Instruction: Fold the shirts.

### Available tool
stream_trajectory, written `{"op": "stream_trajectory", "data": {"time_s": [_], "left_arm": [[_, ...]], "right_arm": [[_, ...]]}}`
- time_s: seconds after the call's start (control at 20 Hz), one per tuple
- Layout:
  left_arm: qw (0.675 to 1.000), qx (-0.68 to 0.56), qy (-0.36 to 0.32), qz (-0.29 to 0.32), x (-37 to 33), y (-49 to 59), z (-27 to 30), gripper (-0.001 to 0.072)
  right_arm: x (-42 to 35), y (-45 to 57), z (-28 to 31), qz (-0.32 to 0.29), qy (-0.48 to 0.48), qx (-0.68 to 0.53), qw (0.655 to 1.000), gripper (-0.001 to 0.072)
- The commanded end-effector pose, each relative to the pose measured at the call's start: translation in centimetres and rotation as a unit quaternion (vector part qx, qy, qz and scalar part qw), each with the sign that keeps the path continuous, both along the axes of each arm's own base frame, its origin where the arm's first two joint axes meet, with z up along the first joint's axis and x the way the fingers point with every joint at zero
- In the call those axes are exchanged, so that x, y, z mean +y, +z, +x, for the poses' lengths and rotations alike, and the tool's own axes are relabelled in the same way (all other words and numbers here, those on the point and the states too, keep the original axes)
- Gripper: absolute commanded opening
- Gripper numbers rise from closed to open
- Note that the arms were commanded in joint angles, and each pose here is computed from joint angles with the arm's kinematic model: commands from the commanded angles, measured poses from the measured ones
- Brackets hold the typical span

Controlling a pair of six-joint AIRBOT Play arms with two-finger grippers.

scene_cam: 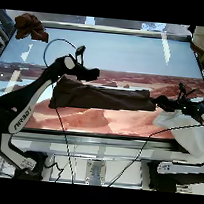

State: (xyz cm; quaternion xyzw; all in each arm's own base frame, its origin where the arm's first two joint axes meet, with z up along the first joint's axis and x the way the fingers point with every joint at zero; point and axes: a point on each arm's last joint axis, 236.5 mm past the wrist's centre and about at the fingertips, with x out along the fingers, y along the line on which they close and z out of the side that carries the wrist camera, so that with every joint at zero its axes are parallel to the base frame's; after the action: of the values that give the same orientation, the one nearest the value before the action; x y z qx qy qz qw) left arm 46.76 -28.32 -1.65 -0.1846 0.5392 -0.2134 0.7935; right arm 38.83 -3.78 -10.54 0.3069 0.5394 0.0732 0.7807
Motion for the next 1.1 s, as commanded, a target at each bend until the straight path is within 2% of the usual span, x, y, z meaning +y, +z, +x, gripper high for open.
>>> {"op": "stream_trajectory", "data": {"time_s": [0.0,0.25,0.6,0.65,0.7,0.75,0.9,1.05], "left_arm": [[0.996,0.080,-0.023,0.034,-1.5,-5.9,-3.2,0.0003],[0.988,0.144,-0.017,0.051,-1.5,-10.5,-5.0,0.0003],[0.987,0.149,-0.015,0.053,-1.5,-11.4,-5.1,0.0003],[0.987,0.150,-0.015,0.053,-1.5,-11.4,-5.1,0.0004],[0.987,0.150,-0.015,0.053,-1.5,-11.4,-5.1,0.0004],[0.987,0.150,-0.015,0.052,-1.5,-11.4,-5.1,0.0004],[0.990,0.132,-0.015,0.044,-2.0,-10.0,-3.9,0.0005],[0.999,0.034,-0.018,0.009,-3.1,-2.8,1.2,0.0006]], "right_arm": [[1.1,-1.1,0.6,0.039,-0.003,-0.006,0.999,0.0550],[3.7,0.9,2.7,0.135,-0.017,-0.043,0.990,0.0550],[6.7,1.5,2.5,0.157,0.014,-0.038,0.987,0.0533],[7.4,1.6,2.6,0.160,0.020,-0.038,0.986,0.0418],[7.9,1.8,2.7,0.165,0.023,-0.041,0.985,0.0177],[8.3,2.4,2.8,0.175,0.028,-0.045,0.983,0.0045],[7.8,6.5,3.9,0.180,0.058,-0.085,0.978,0.0032],[7.7,13.2,5.4,0.174,0.082,-0.142,0.971,0.0031]]}}
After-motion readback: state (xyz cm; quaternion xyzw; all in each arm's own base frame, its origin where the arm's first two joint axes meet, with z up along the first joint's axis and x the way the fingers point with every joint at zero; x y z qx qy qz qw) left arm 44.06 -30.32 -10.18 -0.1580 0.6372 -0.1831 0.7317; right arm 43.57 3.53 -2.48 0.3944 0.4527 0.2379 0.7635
